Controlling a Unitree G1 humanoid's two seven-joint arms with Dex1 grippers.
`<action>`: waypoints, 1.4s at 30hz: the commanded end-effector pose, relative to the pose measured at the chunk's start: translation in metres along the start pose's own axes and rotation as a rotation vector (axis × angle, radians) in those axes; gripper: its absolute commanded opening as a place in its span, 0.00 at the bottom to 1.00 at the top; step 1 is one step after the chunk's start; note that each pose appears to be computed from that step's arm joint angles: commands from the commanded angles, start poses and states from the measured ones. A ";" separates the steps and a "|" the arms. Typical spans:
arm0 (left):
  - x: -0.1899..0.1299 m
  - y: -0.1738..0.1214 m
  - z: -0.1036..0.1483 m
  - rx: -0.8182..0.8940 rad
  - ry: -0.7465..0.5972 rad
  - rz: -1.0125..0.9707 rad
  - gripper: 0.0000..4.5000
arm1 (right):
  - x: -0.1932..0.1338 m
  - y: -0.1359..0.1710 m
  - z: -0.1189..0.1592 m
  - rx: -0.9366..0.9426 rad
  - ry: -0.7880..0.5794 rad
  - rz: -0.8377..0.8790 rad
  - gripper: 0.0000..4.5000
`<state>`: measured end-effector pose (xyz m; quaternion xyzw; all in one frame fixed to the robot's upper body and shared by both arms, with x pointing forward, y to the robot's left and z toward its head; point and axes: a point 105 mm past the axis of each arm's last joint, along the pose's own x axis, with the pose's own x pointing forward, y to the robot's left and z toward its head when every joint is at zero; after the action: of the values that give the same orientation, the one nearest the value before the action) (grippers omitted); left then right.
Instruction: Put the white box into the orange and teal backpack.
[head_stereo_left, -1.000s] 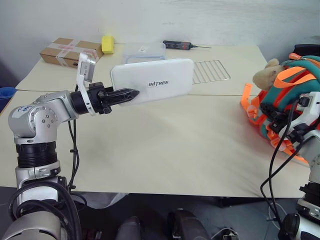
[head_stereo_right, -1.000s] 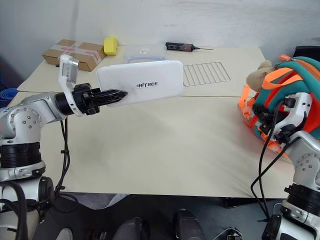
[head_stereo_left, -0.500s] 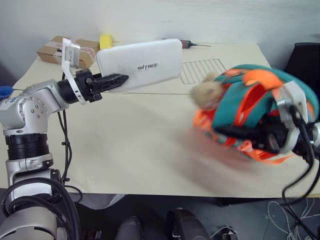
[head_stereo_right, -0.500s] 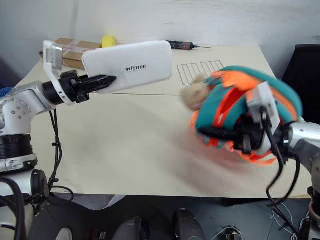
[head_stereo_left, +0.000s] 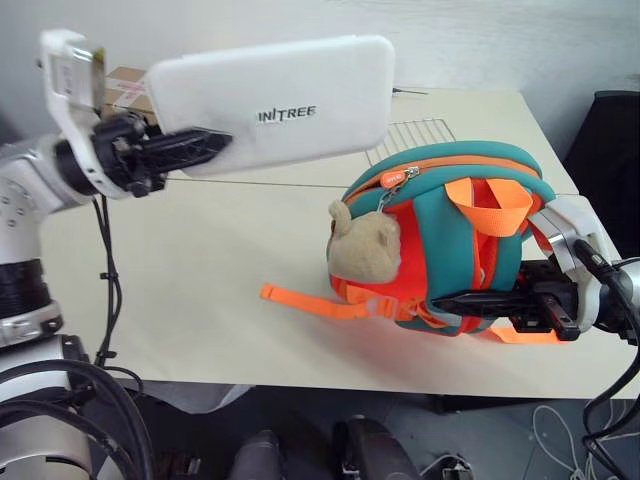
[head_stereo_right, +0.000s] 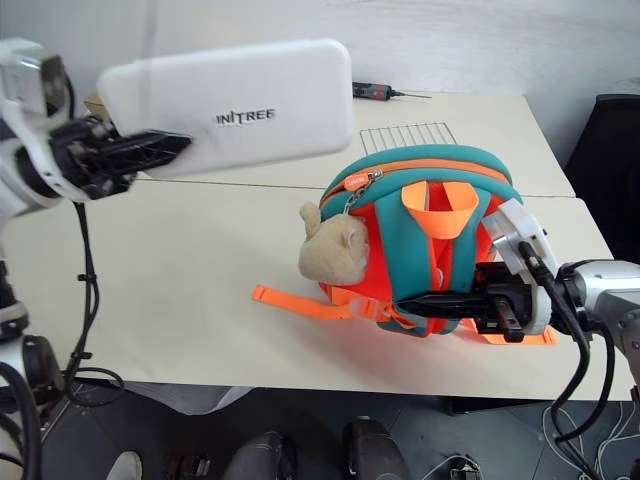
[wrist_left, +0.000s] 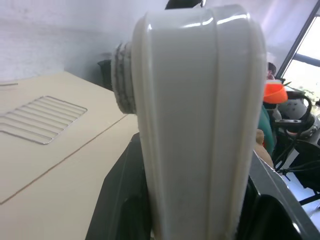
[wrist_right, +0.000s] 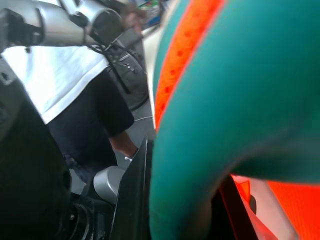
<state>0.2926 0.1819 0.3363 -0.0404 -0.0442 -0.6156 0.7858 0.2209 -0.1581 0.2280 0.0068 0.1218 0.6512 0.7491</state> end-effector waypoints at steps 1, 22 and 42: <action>0.000 -0.006 -0.009 0.140 0.139 -0.015 0.31 | -0.004 0.006 0.002 -0.032 0.015 0.021 0.00; 0.000 -0.008 0.017 0.223 0.136 -0.112 0.31 | 0.001 -0.007 -0.009 -0.013 0.015 -0.039 0.00; 0.055 0.005 -0.054 0.333 0.392 -0.296 0.31 | 0.009 -0.016 -0.026 0.001 0.033 -0.074 0.00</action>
<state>0.3160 0.1331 0.2844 0.1988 0.0153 -0.6866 0.6991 0.2323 -0.1573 0.1979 -0.0015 0.1416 0.6174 0.7738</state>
